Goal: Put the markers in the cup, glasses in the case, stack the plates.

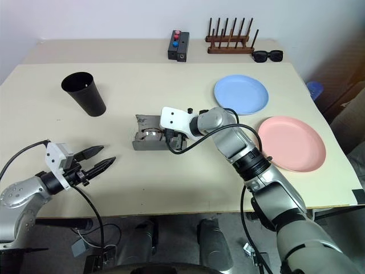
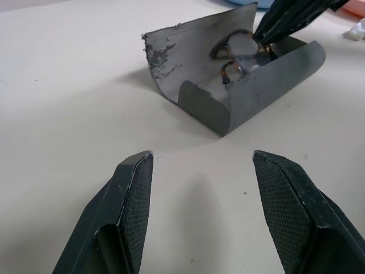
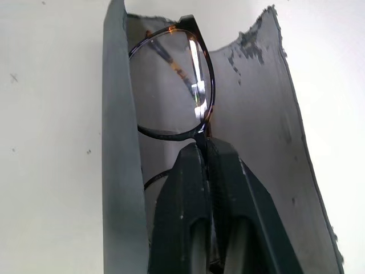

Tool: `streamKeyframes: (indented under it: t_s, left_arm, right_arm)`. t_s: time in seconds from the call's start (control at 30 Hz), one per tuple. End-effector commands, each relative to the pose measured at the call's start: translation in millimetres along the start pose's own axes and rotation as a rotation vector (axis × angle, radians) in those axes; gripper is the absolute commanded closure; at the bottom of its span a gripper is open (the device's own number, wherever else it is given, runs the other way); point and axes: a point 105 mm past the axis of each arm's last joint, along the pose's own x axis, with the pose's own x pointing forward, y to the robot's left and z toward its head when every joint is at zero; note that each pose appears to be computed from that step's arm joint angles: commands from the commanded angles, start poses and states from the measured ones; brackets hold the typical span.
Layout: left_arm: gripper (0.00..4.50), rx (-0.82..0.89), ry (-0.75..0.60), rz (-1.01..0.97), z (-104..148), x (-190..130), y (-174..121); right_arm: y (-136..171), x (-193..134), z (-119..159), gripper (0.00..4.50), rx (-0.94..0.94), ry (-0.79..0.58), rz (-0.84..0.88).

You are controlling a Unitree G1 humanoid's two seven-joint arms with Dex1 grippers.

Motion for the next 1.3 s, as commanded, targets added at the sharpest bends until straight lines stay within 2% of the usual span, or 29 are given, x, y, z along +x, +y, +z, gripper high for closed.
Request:
streamKeyframes:
  t_s: [0.03, 0.13, 0.23, 0.33, 0.47, 0.57, 0.67, 0.77, 0.87, 0.93, 1.03, 1.3]
  left_arm:
    - [1.64, 0.015, -0.016, 0.010, 0.4, -3.0, 0.9]
    - [1.64, 0.012, -0.015, 0.027, -2.3, -4.3, 4.0]
    - [1.64, -0.029, -0.051, 0.060, 6.4, 0.4, 12.9]
    - [2.44, -0.098, -0.108, 0.063, 27.1, 16.9, 24.8]
    - [4.44, -0.092, -0.148, -0.028, 61.0, 56.3, 26.2]
    - [4.48, -0.087, -0.164, -0.043, 86.0, 89.2, 34.6]
    - [4.48, -0.076, -0.119, -0.123, 108.2, 131.8, 29.4]
    - [4.48, -0.053, -0.022, -0.162, 112.4, 159.6, 28.4]
    - [4.48, -0.066, 0.016, -0.203, 117.6, 181.2, 26.1]
    - [4.48, -0.060, 0.062, -0.229, 115.0, 188.7, 23.6]
    - [4.48, 0.020, 0.282, -0.262, 89.6, 197.9, 17.9]
    - [4.48, 0.041, 0.383, -0.306, 71.2, 196.7, 19.5]
  right_arm:
    - [-10.4, -6.7, 14.6, 2.53, -0.004, -0.053, -0.055]
    - [-17.6, -12.1, 22.0, 1.02, 0.007, -0.084, -0.092]
    - [-23.2, -21.0, 28.4, 1.02, 0.016, -0.117, -0.121]
    - [-17.8, -40.4, 37.5, 0.98, -0.023, -0.195, -0.112]
    - [12.7, -68.8, 35.1, 0.98, -0.081, -0.259, -0.034]
    - [29.0, -81.6, 24.1, 0.98, -0.046, -0.250, -0.010]
    - [39.0, -90.5, 5.5, 0.98, 0.021, -0.204, -0.040]
    - [45.3, -96.8, -1.4, 0.98, 0.077, -0.186, -0.071]
    - [50.6, -102.4, -4.5, 0.98, 0.117, -0.177, -0.094]
    - [51.7, -104.8, -5.3, 0.98, 0.140, -0.176, -0.109]
    - [48.7, -114.2, -9.2, 0.98, 0.214, -0.192, -0.183]
    - [61.2, -128.6, -32.1, 0.98, 0.299, -0.160, -0.244]
